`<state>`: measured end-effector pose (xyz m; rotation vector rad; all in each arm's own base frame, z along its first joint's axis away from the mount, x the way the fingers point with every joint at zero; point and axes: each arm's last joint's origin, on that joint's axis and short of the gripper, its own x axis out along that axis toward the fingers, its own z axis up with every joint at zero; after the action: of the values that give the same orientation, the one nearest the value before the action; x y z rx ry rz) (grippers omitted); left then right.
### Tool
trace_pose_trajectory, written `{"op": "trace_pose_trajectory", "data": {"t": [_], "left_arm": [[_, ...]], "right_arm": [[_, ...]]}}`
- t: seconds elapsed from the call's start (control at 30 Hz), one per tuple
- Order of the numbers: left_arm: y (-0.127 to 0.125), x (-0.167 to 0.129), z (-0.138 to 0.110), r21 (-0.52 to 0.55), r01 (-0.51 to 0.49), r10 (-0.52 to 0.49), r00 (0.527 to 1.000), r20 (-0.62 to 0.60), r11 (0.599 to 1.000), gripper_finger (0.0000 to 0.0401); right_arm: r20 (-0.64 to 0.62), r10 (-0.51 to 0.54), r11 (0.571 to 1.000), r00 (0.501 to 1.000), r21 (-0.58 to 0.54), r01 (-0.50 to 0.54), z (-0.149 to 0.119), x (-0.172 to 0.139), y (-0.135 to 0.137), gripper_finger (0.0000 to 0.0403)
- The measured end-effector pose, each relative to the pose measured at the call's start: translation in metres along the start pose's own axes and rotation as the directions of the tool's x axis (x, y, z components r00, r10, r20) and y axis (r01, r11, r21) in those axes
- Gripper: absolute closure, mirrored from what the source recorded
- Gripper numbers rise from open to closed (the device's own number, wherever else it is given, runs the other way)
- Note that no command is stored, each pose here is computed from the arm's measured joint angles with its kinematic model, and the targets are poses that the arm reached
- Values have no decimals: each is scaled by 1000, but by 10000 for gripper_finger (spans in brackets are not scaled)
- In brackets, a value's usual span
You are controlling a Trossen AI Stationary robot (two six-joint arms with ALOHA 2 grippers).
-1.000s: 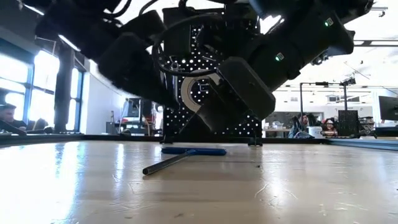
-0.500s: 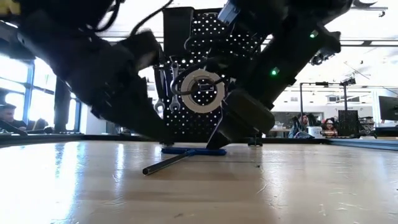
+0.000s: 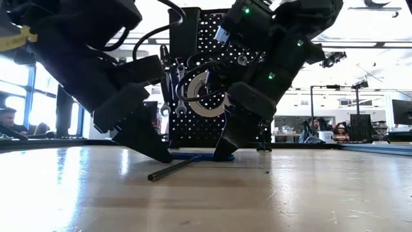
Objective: Hang tools onto peg board
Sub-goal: Hang the blue allen wrench on the pegboard
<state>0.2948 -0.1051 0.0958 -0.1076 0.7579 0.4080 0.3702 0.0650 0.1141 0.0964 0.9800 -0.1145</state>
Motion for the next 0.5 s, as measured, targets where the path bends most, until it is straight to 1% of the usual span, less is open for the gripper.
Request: {"op": "trace_pose_trajectory", "data": {"t": [0.1,0.3,0.5], "left_arm": [[5,5,5,36,-10,9,1000,16,999,188],[24,16,15,67,-73,72,997,15,995,188],[35,25,24,82,-50,48,999,18,995,188]], "right_arm": [[-1,-3,999,1000,33,3,-2,-1,6,219],[-3,13,995,1000,103,-13,-9,-4,24,219],[7,54,993,999,106,-54,-14,-7,42,219]]}}
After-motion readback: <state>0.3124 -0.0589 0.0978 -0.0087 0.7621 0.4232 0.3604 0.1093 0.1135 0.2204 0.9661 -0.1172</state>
